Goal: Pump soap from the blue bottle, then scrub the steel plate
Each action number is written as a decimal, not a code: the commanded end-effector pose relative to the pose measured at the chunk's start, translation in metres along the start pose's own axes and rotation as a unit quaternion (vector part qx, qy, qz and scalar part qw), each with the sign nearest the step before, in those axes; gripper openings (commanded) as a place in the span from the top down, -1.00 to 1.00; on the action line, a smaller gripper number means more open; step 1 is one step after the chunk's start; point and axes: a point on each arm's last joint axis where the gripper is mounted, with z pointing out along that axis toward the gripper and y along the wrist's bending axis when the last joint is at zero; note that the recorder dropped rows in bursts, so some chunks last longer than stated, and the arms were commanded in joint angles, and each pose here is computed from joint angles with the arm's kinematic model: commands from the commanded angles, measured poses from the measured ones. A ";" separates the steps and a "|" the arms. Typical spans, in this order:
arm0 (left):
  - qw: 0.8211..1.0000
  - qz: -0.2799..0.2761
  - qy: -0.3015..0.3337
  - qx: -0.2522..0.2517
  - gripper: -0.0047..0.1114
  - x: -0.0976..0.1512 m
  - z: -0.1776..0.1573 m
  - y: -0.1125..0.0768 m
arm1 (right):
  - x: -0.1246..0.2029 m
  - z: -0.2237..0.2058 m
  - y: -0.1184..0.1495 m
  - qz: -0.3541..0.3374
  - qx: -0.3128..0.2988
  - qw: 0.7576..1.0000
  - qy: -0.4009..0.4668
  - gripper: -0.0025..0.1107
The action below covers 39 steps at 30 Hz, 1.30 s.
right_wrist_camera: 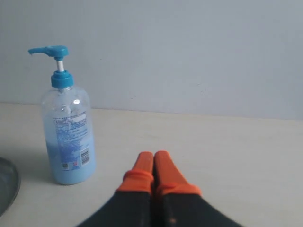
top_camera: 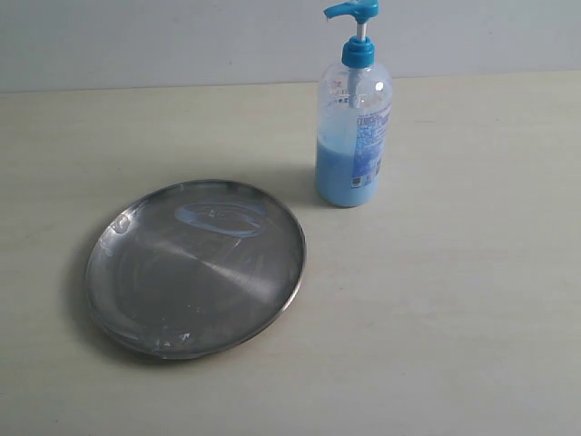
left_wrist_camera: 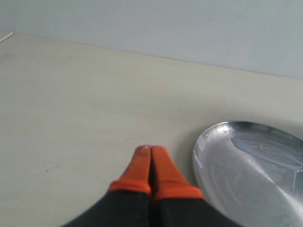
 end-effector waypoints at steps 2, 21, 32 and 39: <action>1.000 0.002 -0.002 -0.001 0.92 0.001 0.000 0.000 | 0.000 -0.004 0.000 -0.030 0.012 0.999 -0.013 0.96; 1.000 0.002 -0.002 -0.001 0.92 0.001 0.000 0.000 | 0.062 0.011 0.004 -0.019 0.017 1.000 0.009 0.96; 1.000 0.002 -0.002 -0.001 0.92 0.001 0.000 0.000 | 0.064 0.011 0.003 -0.019 0.018 1.000 0.018 0.96; 1.000 0.002 -0.002 -0.001 0.92 0.001 0.000 0.000 | 0.064 0.011 0.003 -0.019 0.018 0.999 0.020 0.96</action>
